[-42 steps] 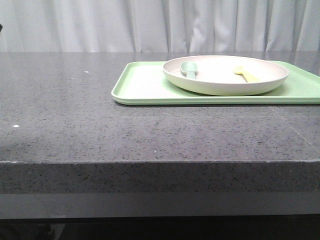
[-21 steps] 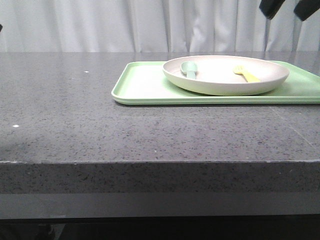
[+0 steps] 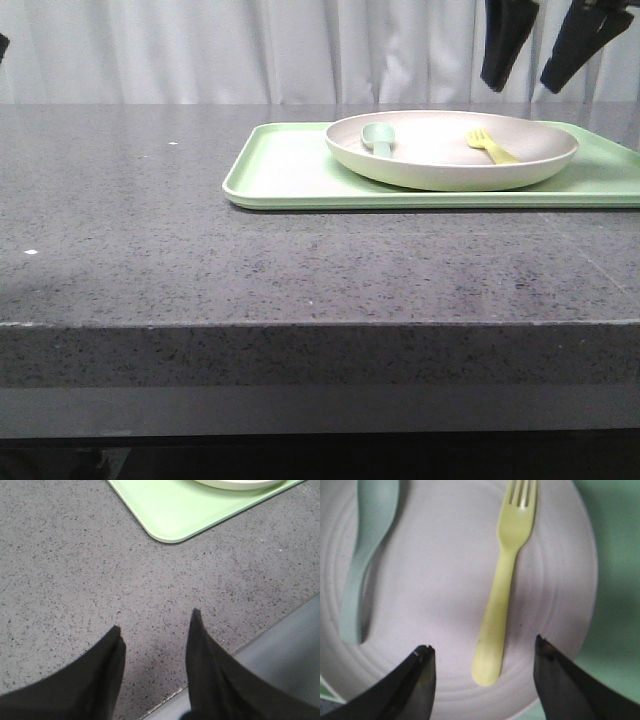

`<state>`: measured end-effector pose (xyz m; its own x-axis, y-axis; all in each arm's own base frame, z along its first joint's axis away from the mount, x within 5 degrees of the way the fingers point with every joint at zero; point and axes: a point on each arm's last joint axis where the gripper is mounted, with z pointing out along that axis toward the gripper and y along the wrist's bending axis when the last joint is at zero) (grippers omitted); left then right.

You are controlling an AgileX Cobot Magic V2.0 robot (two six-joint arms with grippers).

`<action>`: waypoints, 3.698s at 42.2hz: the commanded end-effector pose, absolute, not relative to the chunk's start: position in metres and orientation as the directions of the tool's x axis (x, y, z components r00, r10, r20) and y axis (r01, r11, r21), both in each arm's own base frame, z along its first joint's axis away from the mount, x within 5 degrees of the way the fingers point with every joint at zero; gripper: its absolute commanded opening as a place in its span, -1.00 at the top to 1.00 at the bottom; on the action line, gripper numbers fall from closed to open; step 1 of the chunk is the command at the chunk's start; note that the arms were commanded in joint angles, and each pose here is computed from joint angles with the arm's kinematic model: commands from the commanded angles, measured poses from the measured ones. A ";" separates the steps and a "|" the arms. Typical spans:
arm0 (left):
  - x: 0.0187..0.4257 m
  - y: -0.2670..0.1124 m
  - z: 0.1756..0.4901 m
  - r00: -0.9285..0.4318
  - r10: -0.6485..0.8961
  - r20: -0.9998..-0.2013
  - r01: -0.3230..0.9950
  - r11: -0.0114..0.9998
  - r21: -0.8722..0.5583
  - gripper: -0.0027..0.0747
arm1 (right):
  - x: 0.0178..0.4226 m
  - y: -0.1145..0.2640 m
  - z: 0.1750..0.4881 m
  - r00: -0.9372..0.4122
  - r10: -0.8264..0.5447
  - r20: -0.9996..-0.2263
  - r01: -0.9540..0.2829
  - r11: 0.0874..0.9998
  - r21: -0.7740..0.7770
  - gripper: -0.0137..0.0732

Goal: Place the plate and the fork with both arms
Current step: 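Lower the right gripper over the yellow fork on the plate, then close the right gripper on the yellow fork handle, then lift the fork and lower it onto the tray beside the plate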

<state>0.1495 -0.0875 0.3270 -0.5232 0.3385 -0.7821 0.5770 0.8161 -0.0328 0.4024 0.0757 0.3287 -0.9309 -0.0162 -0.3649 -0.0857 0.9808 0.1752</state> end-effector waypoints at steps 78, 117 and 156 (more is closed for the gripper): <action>0.154 -0.087 0.344 -0.433 0.289 -0.854 0.560 0.828 -0.004 0.17 | 0.440 0.082 0.307 -0.956 -0.013 -0.295 -0.053 0.990 0.129 0.51; 0.154 -0.087 0.344 -0.433 0.289 -0.854 0.560 0.828 -0.004 0.17 | 0.385 0.010 0.387 -0.890 0.076 -0.450 0.052 0.997 0.065 0.51; 0.154 -0.087 0.345 -0.429 0.286 -0.857 0.559 0.829 -0.003 0.17 | 0.428 -0.006 0.294 -0.954 0.088 -0.288 0.061 0.993 0.101 0.37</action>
